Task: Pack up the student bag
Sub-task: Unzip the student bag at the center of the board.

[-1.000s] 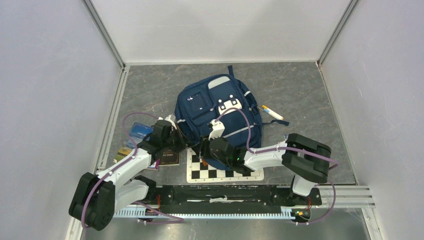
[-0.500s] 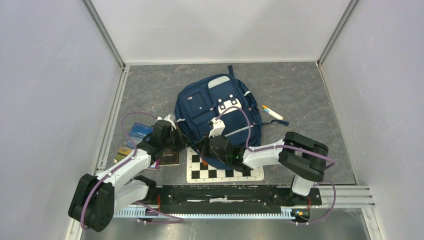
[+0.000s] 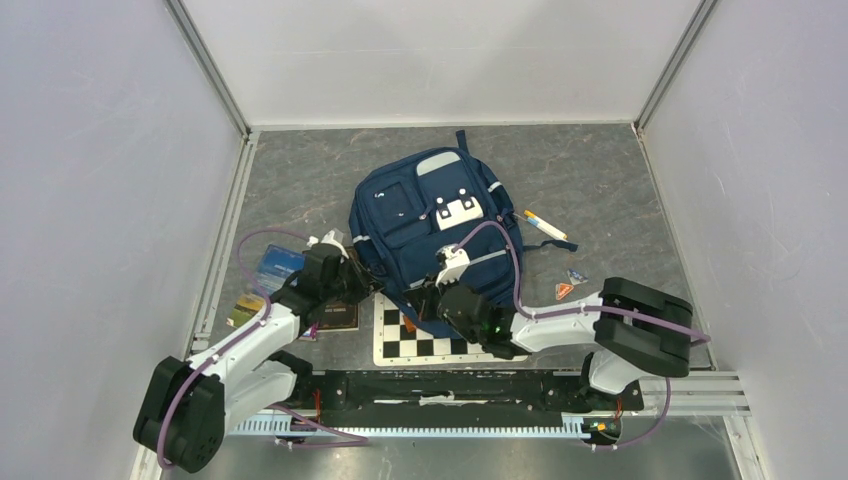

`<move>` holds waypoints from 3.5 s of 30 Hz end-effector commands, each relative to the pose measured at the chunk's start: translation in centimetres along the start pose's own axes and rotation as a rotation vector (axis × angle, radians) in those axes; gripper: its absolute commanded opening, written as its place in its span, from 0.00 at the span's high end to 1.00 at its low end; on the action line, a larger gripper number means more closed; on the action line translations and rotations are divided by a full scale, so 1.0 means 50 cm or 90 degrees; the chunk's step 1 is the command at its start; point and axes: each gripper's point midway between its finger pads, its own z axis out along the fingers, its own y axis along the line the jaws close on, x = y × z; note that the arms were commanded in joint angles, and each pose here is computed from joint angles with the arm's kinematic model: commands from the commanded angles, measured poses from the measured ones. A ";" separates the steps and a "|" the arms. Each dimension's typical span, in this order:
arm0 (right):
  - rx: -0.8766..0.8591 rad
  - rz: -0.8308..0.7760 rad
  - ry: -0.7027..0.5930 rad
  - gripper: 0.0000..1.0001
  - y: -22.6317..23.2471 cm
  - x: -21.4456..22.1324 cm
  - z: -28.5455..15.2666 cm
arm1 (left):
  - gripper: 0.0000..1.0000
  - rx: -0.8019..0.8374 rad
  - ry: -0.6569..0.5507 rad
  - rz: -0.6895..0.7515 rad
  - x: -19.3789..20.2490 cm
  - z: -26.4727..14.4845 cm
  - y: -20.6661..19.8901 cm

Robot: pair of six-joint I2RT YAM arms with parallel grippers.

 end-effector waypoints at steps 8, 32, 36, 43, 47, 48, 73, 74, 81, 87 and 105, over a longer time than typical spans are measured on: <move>0.085 -0.133 -0.087 1.00 -0.039 -0.038 -0.085 | 0.98 -0.065 -0.124 0.016 -0.119 -0.007 0.010; 0.099 -0.198 -0.107 1.00 -0.114 -0.043 -0.172 | 0.53 -0.083 -0.118 0.132 -0.231 -0.070 -0.021; 0.074 -0.194 -0.108 1.00 -0.096 -0.045 -0.170 | 0.23 -0.047 -0.131 0.250 -0.242 -0.130 -0.076; 0.053 -0.175 -0.112 1.00 -0.081 -0.050 -0.172 | 0.23 0.108 -0.024 0.607 -0.096 -0.151 -0.189; 0.051 -0.169 -0.115 1.00 -0.079 -0.053 -0.173 | 0.23 0.215 0.029 0.755 0.001 -0.156 -0.227; 0.051 -0.167 -0.115 1.00 -0.080 -0.053 -0.174 | 0.23 0.237 0.035 0.775 0.017 -0.157 -0.233; 0.041 -0.141 -0.111 1.00 -0.083 -0.042 -0.177 | 0.43 0.204 0.110 0.920 0.114 -0.036 -0.226; 0.041 -0.141 -0.110 1.00 -0.083 -0.042 -0.177 | 0.44 0.202 0.106 0.918 0.113 -0.034 -0.226; 0.034 -0.139 -0.108 1.00 -0.080 -0.040 -0.177 | 0.51 0.202 0.088 0.914 0.108 -0.031 -0.232; 0.034 -0.136 -0.109 1.00 -0.082 -0.040 -0.179 | 0.52 0.220 0.126 0.918 0.135 -0.027 -0.220; 0.032 -0.125 -0.107 1.00 -0.086 -0.034 -0.180 | 0.44 0.203 0.187 0.956 0.181 -0.002 -0.195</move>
